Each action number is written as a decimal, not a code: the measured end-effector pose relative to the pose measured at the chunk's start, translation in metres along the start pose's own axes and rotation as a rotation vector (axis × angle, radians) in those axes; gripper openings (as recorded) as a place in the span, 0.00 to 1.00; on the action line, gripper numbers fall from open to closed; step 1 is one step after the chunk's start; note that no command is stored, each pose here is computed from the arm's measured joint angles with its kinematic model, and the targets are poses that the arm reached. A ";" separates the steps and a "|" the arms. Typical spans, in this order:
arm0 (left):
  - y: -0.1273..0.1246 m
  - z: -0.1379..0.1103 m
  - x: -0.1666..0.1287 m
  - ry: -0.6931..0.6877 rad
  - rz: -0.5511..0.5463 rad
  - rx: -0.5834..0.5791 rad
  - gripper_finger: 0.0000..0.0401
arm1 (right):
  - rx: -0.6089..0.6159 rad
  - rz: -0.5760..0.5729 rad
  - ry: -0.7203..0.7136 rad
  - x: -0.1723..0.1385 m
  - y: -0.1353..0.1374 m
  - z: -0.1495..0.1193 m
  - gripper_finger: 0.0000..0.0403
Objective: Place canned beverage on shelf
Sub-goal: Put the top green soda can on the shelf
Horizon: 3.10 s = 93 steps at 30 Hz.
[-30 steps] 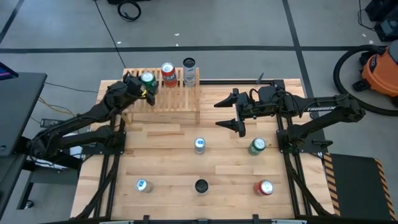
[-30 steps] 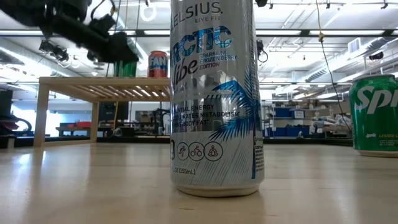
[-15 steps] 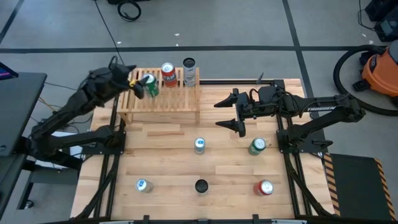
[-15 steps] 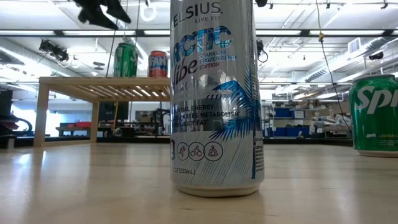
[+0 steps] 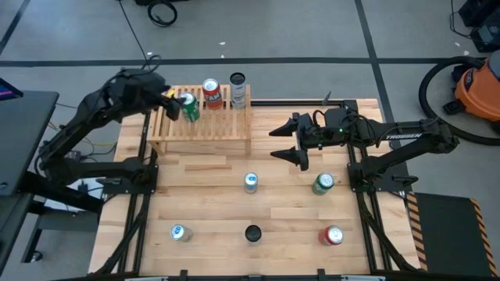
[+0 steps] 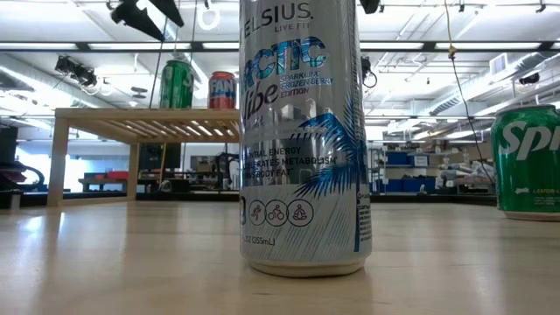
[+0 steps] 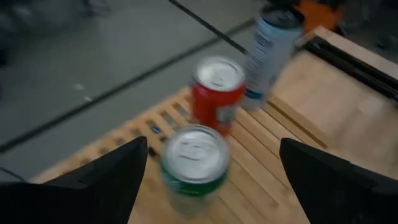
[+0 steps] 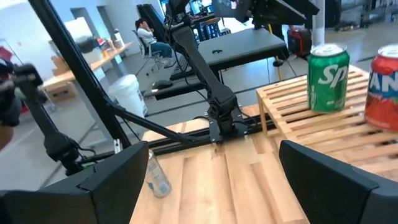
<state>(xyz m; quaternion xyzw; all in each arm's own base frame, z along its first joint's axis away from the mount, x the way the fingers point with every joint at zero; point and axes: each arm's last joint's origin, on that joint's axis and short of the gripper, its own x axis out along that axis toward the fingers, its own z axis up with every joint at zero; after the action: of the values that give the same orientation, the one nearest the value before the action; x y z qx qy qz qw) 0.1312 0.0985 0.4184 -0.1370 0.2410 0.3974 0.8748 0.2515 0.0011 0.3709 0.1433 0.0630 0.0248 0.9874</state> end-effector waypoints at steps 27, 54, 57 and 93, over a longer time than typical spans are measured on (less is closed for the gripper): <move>-0.013 0.021 0.056 0.337 0.106 0.026 0.91 | -0.112 0.007 -0.181 -0.002 -0.002 0.018 0.92; -0.003 0.021 0.074 0.388 0.156 0.025 0.91 | -0.165 -0.010 -0.162 -0.002 -0.003 0.016 0.92; -0.003 0.021 0.073 0.385 0.153 0.025 0.91 | -0.165 -0.011 -0.157 -0.002 -0.003 0.016 0.92; -0.005 0.038 0.081 0.439 0.093 -0.051 0.91 | -0.159 -0.029 -0.080 -0.001 -0.005 0.009 0.92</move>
<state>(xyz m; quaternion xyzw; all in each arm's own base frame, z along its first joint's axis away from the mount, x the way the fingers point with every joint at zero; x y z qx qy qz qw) 0.1933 0.1625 0.4079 -0.2310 0.4216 0.4039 0.7783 0.2519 -0.0062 0.3779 0.0645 0.0234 0.0096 0.9976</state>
